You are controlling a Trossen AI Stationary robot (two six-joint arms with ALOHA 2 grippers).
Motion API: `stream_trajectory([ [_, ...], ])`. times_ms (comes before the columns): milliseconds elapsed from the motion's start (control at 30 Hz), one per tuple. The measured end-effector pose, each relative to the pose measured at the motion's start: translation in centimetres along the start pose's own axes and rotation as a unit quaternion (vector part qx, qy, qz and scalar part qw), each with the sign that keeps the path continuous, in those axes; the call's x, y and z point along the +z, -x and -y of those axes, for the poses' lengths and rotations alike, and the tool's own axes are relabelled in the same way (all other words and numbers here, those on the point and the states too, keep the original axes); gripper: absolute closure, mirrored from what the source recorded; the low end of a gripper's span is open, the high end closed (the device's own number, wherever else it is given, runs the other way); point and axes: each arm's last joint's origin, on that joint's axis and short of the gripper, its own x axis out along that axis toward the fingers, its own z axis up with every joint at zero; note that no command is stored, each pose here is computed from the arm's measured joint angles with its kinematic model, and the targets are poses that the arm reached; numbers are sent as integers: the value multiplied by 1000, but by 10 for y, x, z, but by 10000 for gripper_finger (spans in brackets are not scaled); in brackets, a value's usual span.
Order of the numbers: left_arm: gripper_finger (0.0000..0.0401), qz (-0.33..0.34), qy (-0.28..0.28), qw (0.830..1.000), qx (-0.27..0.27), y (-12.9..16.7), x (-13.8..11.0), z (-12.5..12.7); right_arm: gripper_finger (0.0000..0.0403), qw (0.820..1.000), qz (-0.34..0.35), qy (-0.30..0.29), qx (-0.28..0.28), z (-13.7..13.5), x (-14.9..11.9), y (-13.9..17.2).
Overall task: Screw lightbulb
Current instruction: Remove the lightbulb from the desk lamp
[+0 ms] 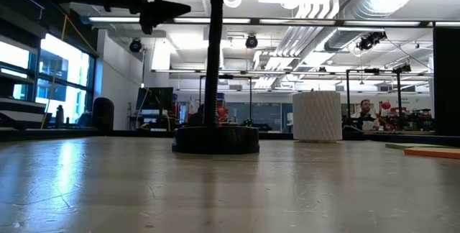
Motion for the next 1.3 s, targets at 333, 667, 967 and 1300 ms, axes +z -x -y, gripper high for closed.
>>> stream_trajectory([
  [333, 149, 27, -1, 1000, 14, -2, 7, -13, 105, 982, -8, -169, -87, 20, -4, -16],
  [667, 149, 76, -40, 996, -26, -1, 17, -12, 105, 964, -9, -262, -54, 42, -6, -41],
  [967, 149, 66, -51, 996, -26, -4, 14, -12, 105, 965, -13, -258, -53, 57, -8, -54],
  [1300, 149, 52, -53, 997, -24, -9, 7, -13, 147, 987, -24, -144, -67, 65, -10, -59],
])
